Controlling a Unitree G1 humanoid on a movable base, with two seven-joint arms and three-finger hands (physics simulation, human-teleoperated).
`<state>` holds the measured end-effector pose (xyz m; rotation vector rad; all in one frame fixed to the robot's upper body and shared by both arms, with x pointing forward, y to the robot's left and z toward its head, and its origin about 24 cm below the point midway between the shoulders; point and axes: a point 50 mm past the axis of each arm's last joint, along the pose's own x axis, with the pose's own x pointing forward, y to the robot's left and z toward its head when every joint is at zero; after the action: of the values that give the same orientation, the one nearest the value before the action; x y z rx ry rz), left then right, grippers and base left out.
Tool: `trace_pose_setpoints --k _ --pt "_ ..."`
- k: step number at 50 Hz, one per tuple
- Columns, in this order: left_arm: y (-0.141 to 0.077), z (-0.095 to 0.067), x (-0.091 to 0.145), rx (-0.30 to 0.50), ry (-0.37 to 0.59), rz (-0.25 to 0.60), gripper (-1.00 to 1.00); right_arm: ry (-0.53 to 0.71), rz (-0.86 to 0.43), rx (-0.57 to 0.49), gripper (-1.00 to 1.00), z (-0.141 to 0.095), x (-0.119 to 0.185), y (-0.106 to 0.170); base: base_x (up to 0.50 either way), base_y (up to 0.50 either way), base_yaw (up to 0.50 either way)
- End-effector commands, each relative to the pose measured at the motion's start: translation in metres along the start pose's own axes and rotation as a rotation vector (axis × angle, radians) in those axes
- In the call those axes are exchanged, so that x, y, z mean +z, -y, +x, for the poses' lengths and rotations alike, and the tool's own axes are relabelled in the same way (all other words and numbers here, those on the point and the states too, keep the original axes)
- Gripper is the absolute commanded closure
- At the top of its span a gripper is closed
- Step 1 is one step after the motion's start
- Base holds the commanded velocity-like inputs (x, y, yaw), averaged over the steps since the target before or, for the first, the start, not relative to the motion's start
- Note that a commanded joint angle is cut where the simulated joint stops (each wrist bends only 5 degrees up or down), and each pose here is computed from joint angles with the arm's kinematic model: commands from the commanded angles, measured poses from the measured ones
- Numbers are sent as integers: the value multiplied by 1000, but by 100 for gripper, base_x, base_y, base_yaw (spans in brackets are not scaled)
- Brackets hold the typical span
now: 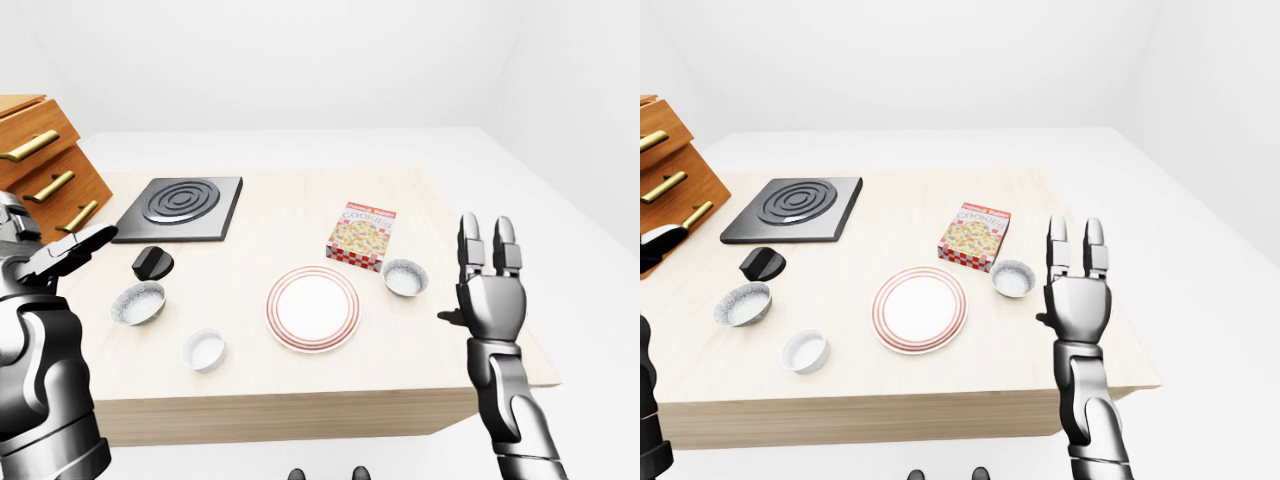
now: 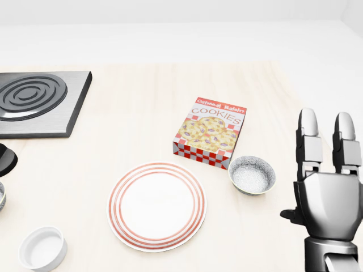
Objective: Pick the akita bowl next to the plate and place it on the plate.
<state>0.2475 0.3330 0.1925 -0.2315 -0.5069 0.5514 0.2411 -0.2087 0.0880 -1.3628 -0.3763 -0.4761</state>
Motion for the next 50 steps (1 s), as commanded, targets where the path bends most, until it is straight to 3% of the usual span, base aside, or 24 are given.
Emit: trace_pose_setpoints --k 1,6,30,50 --pt "0 -1 -4 -1 -13 4 -100 97 -98 77 -100 -9 10 -28 0 0 0" --pt "1 0 -1 -3 -3 5 -100 129 -123 163 -100 -15 12 -47 0 0 0" --pt "4 -3 -10 -14 -35 -7 -100 141 -162 362 -100 -8 3 -91 0 0 0" --pt "7 -5 -17 -25 -57 -2 -100 100 -144 313 -100 26 -4 -85 0 0 0"
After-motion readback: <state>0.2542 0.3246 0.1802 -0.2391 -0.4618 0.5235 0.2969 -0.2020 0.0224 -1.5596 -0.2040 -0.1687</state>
